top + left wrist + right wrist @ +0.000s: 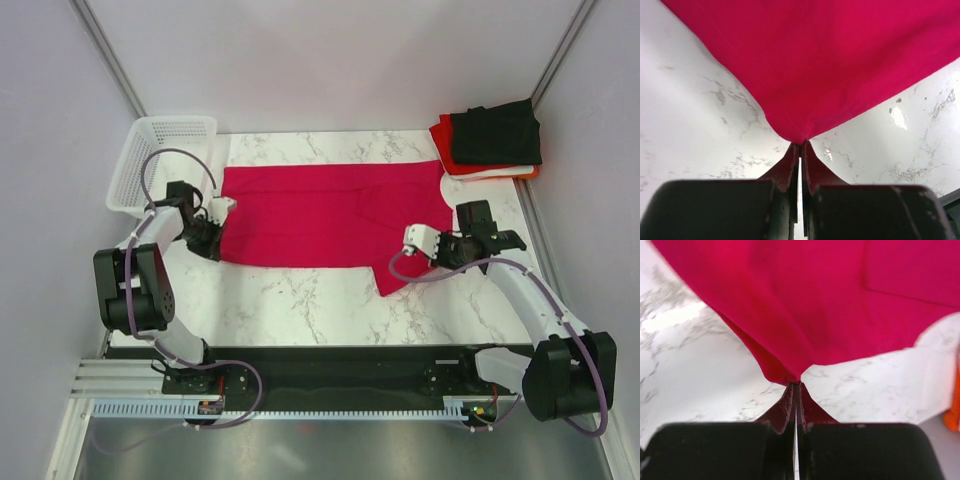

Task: Fold and stack the t-shirts
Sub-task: Fold the tshirt

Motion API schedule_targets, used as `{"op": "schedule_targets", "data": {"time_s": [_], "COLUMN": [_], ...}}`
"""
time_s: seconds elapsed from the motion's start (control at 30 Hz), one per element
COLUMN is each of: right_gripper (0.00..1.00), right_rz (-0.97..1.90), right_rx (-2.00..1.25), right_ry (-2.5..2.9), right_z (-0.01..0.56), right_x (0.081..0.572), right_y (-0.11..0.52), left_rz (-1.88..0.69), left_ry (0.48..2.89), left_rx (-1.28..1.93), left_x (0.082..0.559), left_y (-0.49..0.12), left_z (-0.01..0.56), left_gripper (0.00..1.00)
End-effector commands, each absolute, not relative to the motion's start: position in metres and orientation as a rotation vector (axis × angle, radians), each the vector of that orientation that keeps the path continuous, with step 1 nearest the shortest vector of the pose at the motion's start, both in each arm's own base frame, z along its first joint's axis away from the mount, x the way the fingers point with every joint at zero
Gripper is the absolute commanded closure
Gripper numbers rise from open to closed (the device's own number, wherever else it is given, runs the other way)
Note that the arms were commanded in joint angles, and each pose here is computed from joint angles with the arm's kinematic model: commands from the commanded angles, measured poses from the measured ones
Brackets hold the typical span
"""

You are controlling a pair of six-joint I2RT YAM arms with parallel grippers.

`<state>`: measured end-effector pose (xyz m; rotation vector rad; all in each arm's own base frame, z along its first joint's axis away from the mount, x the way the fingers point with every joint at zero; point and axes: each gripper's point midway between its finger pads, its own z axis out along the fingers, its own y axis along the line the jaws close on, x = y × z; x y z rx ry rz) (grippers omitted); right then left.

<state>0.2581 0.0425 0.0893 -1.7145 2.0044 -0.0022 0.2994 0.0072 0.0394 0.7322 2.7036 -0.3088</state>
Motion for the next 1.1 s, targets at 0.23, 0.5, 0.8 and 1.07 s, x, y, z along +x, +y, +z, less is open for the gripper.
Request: {"op": "schedule_targets", "data": {"time_s": [0.23, 0.5, 0.8, 1.07], "right_gripper": [1.0, 1.0, 1.0, 1.0], "right_rz": [-0.121, -0.123, -0.112, -0.147], "right_rx": [-1.164, -0.942, -0.78, -0.744], "right_ry": [1.982, 1.979, 1.943, 1.947], "right_z": [0.185, 0.208, 0.226, 0.221], "right_x": [0.363, 0.444, 0.52, 0.565], "right_y": [0.048, 0.042, 0.045, 0.041], "left_rz": [-0.25, -0.263, -0.287, -0.234], "left_ry": [2.522, 2.507, 2.511, 2.517], "left_rx": [0.763, 0.724, 0.767, 0.727], "left_x": [0.359, 0.399, 0.453, 0.5], "left_y": [0.009, 0.01, -0.002, 0.006], "left_z": [0.098, 0.107, 0.104, 0.101], "left_gripper": [0.98, 0.98, 0.98, 0.98]}}
